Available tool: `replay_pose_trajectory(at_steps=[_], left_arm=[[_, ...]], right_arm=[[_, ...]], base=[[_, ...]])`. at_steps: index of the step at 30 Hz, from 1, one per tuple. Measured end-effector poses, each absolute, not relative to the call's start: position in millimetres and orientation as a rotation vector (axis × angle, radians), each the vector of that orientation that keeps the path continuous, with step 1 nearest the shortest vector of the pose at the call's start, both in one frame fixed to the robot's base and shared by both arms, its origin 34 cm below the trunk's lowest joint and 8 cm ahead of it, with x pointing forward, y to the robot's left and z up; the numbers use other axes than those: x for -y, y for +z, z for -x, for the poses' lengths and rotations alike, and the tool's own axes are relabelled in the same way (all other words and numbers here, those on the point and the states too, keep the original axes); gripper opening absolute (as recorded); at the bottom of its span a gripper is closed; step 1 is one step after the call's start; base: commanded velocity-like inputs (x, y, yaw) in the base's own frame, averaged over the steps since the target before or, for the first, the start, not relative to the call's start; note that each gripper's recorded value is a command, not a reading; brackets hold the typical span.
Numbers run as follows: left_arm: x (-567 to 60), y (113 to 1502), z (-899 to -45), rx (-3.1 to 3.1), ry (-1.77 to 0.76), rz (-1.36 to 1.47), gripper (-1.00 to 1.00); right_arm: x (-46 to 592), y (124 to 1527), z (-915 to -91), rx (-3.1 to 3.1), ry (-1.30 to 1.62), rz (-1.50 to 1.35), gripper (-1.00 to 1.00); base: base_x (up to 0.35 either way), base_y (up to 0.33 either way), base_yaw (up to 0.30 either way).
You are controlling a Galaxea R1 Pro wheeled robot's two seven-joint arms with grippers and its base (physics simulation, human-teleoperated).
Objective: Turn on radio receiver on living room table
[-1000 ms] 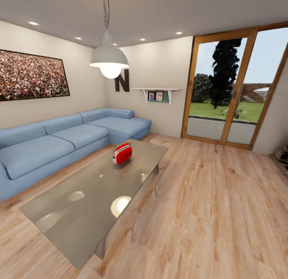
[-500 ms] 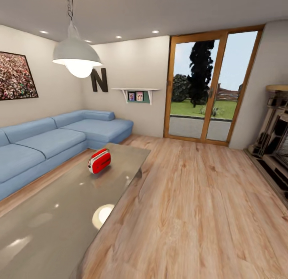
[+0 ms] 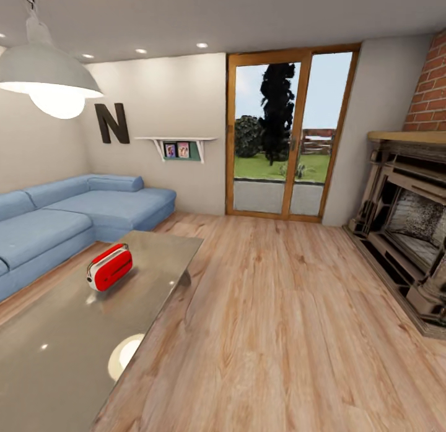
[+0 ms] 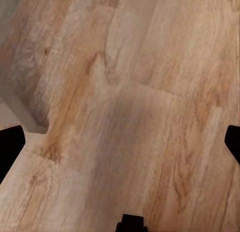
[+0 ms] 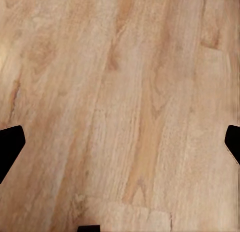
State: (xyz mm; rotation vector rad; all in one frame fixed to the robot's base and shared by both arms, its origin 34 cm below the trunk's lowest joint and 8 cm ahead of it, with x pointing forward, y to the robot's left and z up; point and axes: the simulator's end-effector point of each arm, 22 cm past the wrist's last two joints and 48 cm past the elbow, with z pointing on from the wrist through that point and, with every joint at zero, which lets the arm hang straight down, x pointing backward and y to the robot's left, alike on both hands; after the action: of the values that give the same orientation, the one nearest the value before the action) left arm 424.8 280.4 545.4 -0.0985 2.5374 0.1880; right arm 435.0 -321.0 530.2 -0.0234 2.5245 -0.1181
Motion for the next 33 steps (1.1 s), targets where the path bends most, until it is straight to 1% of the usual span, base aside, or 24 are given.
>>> replay_pose_trajectory(at_steps=[15, 33], left_arm=[[-281.1, 545.3, -424.4, -2.538, 0.189, 0.1, 1.0], [-281.8, 545.3, -424.6, -2.538, 0.19, 0.101, 1.0]], right_arm=[[321.0, 530.3, -435.2, -2.524, -0.118, 0.023, 1.0], [321.1, 531.1, -436.4, -2.518, -0.12, 0.025, 1.0]], base=[[0.318, -0.128, -0.272], [0.318, -0.115, -0.008]])
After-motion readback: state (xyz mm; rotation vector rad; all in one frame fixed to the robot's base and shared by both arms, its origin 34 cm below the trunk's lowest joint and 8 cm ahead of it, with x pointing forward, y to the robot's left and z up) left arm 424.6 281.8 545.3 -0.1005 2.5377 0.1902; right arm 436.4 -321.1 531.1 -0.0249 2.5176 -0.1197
